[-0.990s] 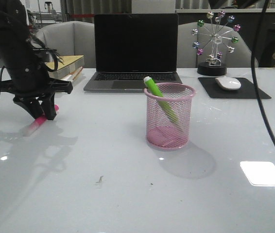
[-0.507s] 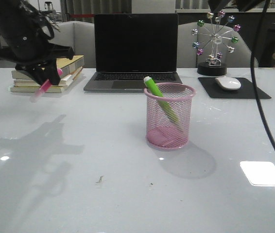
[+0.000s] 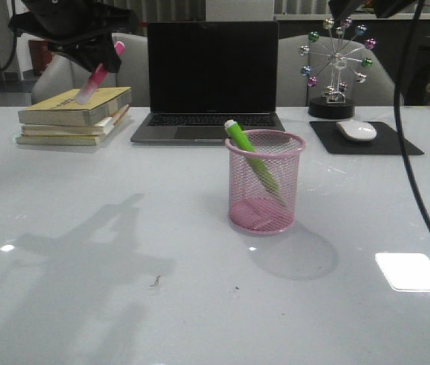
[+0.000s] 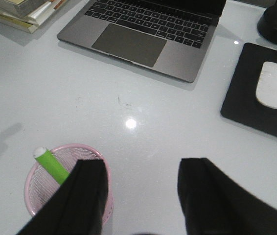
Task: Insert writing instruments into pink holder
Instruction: 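Lift the pink highlighter with the left gripper and carry it over the holder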
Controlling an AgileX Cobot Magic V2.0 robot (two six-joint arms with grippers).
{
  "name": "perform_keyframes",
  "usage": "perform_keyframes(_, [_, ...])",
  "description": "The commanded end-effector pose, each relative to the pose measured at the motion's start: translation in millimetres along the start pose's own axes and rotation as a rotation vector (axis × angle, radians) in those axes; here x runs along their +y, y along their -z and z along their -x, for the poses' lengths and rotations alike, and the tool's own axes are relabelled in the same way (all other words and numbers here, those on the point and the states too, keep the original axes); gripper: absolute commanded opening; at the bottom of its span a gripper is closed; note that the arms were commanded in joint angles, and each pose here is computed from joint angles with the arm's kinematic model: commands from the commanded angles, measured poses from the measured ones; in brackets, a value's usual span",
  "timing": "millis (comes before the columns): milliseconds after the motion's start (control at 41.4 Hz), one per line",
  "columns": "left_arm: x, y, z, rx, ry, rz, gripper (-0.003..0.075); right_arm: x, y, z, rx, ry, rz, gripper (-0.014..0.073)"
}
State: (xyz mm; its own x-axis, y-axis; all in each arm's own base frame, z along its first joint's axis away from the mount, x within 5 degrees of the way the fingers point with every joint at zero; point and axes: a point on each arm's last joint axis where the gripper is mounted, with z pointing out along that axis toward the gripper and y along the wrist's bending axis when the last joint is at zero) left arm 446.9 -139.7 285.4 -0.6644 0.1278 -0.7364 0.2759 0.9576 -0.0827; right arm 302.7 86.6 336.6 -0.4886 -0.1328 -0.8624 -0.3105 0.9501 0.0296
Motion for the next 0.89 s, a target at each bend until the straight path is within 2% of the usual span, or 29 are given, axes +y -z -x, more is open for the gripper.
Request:
perform_keyframes(0, [-8, 37, 28, -0.182, -0.002, -0.020, 0.0099, -8, 20, 23, -0.146, 0.009, -0.038, 0.0449])
perform_keyframes(338, [-11, 46, -1, -0.262, -0.004, -0.020, 0.0099, -17, 17, 15, -0.123, -0.005, -0.066, 0.0449])
perform_keyframes(483, [-21, 60, -12, -0.352, -0.017, -0.039, 0.0099, -18, 17, 17, -0.137, -0.005, -0.069, 0.0447])
perform_keyframes(580, [-33, 69, -15, -0.424, -0.033, -0.066, 0.0099, -18, 17, 17, -0.139, -0.002, -0.070, 0.0447])
perform_keyframes(870, [-85, 78, -21, -0.469, -0.094, -0.183, 0.0099, -18, 17, 17, -0.140, 0.013, -0.075, 0.0447])
